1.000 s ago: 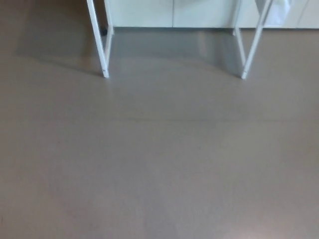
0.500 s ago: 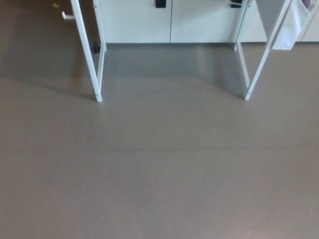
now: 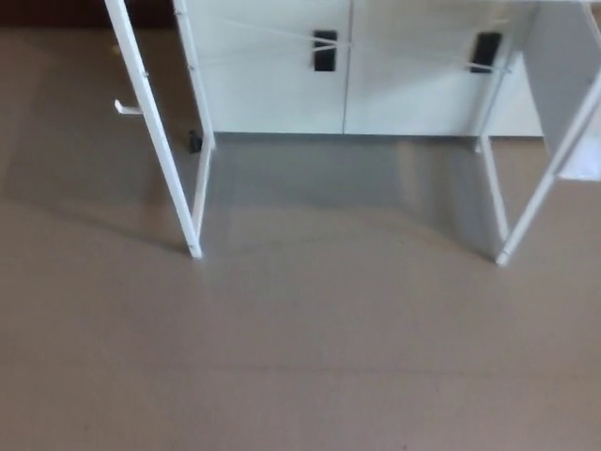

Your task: The robot walks towards a desk on which a file tray is kept in the middle and a toilet paper roll is kept on its right. The robot uses its right hand to hook on finger in the gap of the roll and grabs it, lifts it and places it on the tray.

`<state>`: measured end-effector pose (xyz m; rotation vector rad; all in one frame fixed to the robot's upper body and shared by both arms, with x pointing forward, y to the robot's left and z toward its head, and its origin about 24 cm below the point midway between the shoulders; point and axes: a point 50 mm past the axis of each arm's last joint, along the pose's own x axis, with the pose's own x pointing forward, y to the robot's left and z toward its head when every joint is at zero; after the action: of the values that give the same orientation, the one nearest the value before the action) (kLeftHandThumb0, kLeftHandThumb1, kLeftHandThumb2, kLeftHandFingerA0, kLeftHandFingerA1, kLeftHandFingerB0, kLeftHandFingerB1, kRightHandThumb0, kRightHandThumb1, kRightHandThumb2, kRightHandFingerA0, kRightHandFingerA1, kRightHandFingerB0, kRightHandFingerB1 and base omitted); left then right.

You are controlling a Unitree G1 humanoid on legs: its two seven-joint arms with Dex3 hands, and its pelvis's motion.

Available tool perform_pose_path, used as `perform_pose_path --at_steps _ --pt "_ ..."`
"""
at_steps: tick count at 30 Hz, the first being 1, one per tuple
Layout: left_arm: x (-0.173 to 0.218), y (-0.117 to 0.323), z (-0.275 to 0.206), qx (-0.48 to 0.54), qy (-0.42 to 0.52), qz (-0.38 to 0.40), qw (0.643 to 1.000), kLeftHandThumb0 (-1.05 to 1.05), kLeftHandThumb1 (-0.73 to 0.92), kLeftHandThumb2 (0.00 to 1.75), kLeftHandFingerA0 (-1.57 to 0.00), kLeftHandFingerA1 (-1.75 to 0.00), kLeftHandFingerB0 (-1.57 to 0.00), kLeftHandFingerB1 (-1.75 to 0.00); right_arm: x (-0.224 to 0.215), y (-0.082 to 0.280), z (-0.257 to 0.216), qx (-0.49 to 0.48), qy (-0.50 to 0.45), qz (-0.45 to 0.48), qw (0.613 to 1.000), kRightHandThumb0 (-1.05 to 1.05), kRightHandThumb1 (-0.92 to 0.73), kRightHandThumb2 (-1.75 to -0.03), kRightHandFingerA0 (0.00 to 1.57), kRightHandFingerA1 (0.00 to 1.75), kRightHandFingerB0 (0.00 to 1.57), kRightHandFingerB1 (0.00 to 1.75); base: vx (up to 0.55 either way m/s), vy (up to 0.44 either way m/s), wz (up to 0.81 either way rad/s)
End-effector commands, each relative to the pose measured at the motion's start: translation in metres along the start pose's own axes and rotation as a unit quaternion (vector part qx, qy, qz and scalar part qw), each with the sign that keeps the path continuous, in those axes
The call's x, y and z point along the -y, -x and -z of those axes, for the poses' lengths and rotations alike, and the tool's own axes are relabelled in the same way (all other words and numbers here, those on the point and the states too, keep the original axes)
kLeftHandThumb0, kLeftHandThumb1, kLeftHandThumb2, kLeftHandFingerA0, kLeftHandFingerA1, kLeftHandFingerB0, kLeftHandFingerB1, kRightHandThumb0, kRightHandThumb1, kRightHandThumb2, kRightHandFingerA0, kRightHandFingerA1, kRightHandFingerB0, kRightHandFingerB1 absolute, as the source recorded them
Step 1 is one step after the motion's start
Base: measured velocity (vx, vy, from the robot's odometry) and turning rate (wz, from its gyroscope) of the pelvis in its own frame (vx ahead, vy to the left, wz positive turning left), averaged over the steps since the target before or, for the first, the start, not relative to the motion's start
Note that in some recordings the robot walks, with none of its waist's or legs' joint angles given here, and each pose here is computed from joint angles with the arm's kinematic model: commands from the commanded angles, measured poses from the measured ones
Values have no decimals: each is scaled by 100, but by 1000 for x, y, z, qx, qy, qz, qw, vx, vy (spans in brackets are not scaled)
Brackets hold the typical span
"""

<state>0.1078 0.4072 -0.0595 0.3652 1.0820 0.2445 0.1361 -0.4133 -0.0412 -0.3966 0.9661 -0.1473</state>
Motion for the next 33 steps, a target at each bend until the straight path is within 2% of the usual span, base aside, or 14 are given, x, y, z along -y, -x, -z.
perform_pose_path --at_steps 1,7,16,24,33 --pt "-5 2 2 5 -1 -6 1000 -76 92 67 -1 -86 -1 -76 3 3 4 -2 1 5 1000 -73 -46 -88 5 51 3 27 497 -161 10" --pt "-5 2 2 5 -1 -5 1000 -76 92 67 -1 -86 -1 -76 3 3 4 -2 1 5 1000 -73 -46 -88 5 51 3 27 474 -128 -12" --pt "-4 2 3 4 0 -5 1000 -76 92 67 -1 -86 -1 -76 4 3 3 -1 2 5 1000 -73 -46 -88 5 51 3 27 421 253 -27" --pt "-3 2 4 4 2 -4 1000 -76 92 67 -1 -86 -1 -76 5 3 2 -1 4 6 1000 -73 -46 -88 5 51 3 27 171 25 3" --pt "-2 2 6 2 3 -4 1000 -76 92 67 -1 -86 -1 -76 5 3 2 -2 6 6 1000 -73 -46 -88 5 51 3 27 165 -157 2"
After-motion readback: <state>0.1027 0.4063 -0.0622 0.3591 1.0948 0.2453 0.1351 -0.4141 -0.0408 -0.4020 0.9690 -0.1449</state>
